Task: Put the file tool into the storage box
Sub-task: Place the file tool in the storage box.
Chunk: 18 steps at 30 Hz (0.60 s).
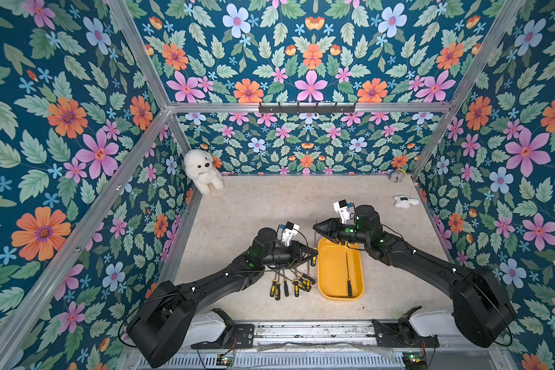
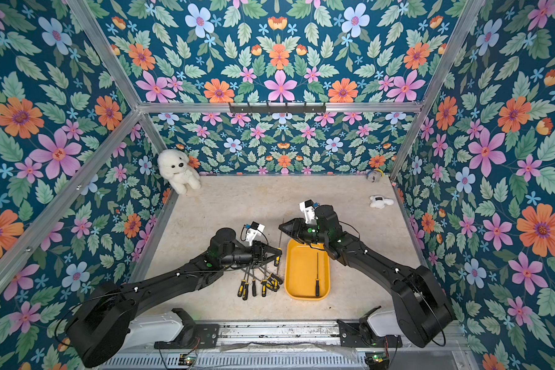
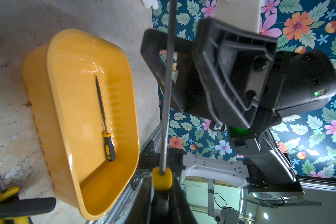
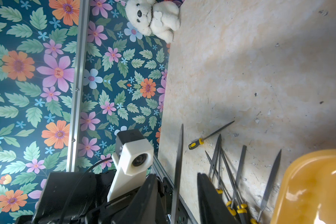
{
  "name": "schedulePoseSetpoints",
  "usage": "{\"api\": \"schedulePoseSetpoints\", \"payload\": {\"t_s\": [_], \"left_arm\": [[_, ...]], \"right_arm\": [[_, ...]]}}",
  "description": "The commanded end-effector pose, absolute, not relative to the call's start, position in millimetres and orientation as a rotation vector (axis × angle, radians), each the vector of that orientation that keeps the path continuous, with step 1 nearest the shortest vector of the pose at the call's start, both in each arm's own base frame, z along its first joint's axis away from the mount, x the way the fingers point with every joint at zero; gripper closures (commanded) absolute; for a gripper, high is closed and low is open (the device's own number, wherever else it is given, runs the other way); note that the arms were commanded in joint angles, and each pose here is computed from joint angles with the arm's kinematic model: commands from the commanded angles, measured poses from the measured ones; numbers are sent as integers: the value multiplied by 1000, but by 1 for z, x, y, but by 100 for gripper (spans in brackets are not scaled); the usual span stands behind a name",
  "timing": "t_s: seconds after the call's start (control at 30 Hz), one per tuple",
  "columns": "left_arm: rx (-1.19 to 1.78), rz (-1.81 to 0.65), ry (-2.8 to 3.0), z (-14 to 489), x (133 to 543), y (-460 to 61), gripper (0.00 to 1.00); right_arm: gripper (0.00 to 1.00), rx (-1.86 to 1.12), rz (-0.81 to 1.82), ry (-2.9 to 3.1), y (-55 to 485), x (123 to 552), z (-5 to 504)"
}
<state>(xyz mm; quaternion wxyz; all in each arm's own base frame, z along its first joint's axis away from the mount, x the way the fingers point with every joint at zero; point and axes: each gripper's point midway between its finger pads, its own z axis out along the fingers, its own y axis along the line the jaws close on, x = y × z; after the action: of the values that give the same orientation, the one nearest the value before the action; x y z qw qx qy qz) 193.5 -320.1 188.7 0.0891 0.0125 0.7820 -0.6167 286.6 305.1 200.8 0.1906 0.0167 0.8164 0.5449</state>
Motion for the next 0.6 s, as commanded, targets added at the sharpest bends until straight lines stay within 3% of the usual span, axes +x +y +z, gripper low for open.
{"api": "schedulePoseSetpoints", "payload": {"t_s": [0.0, 0.07, 0.27, 0.37, 0.4, 0.53, 0.57], "left_arm": [[82, -1858, 2285, 197, 192, -322, 93], [81, -1860, 2287, 196, 192, -322, 93], [75, -1859, 2304, 192, 191, -322, 93], [73, -1853, 2316, 190, 191, -321, 90], [68, -1846, 2325, 189, 191, -320, 82], [34, -1784, 2355, 183, 194, -312, 29], [21, -1765, 2362, 182, 195, -309, 20]], "right_arm": [[63, 20, 1513, 2279, 308, 292, 204], [67, 13, 1514, 2279, 310, 294, 205], [99, -8, 1536, 2293, 314, 293, 201], [100, 7, 1505, 2314, 310, 292, 197], [100, 15, 1477, 2329, 308, 293, 195], [100, 30, 1256, 2449, 290, 294, 179], [100, 42, 1168, 2492, 282, 294, 172]]}}
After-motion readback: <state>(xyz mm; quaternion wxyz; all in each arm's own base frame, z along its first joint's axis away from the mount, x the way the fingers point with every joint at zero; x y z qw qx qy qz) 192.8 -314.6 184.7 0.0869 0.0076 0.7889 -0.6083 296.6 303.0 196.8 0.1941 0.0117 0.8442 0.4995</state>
